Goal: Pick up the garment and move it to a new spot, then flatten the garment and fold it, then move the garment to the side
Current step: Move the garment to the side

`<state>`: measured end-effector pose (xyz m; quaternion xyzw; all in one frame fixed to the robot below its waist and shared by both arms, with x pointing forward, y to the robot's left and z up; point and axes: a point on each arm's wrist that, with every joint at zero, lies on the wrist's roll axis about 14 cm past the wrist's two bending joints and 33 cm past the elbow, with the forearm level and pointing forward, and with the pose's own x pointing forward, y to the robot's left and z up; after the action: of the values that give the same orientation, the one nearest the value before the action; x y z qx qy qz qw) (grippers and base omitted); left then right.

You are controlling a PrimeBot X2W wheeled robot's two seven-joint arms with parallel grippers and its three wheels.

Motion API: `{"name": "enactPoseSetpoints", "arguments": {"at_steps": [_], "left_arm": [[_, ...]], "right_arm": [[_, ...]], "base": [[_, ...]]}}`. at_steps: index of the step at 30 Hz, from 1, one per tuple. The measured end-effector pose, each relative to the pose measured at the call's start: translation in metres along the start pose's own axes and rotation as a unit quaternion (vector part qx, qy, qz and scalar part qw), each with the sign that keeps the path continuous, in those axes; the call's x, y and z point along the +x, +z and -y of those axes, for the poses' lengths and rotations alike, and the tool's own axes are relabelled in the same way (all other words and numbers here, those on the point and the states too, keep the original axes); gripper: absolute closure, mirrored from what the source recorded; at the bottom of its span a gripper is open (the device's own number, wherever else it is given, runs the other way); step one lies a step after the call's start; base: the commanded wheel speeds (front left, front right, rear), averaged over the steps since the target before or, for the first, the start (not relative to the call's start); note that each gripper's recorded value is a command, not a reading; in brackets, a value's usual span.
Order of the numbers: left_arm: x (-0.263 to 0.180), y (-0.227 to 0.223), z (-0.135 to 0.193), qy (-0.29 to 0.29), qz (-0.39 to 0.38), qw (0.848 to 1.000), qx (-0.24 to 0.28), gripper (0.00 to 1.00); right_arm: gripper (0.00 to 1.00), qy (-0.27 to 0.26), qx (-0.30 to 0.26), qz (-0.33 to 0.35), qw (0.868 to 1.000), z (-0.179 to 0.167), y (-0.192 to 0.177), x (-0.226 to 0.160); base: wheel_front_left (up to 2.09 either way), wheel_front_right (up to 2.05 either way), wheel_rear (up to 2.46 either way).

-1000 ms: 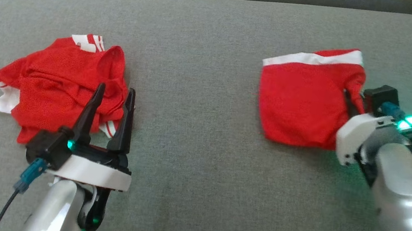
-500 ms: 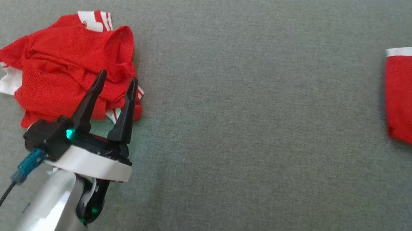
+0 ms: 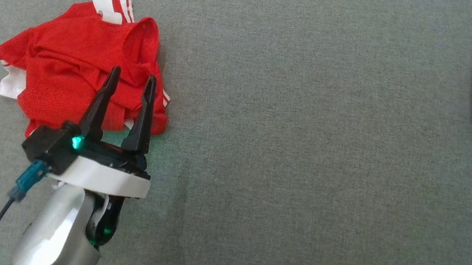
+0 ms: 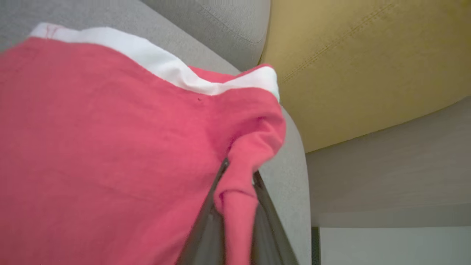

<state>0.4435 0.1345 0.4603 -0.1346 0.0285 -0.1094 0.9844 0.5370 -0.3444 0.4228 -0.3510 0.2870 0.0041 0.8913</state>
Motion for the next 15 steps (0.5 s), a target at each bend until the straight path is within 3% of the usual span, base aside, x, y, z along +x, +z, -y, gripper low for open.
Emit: {"name": "enactPoseSetpoints", "arguments": {"at_steps": [1, 2, 10, 15], "left_arm": [[0.0, 0.0, 0.0, 0.0, 0.0, 1.0, 0.0, 0.0], [0.001, 0.001, 0.0, -0.001, 0.001, 1.0, 0.001, 0.0], [0.001, 0.014, 0.004, -0.006, 0.017, 1.0, 0.005, 0.0], [-0.004, 0.034, 0.008, -0.006, 0.043, 0.999, 0.007, 0.0]], "right_arm": [[0.43, -0.004, -0.001, 0.005, 1.0, 0.003, 0.003, 0.0], [0.0, -0.009, 0.0, 0.009, 1.0, 0.006, 0.006, 0.0], [0.0, -0.029, 0.026, 0.041, 0.998, 0.013, 0.025, -0.011], [0.0, -0.035, 0.09, 0.116, 0.989, 0.006, 0.061, -0.033]], "base": [[0.0, 0.0, 0.0], [0.0, 0.0, 0.0], [0.0, 0.0, 0.0], [0.0, 0.0, 0.0]]}}
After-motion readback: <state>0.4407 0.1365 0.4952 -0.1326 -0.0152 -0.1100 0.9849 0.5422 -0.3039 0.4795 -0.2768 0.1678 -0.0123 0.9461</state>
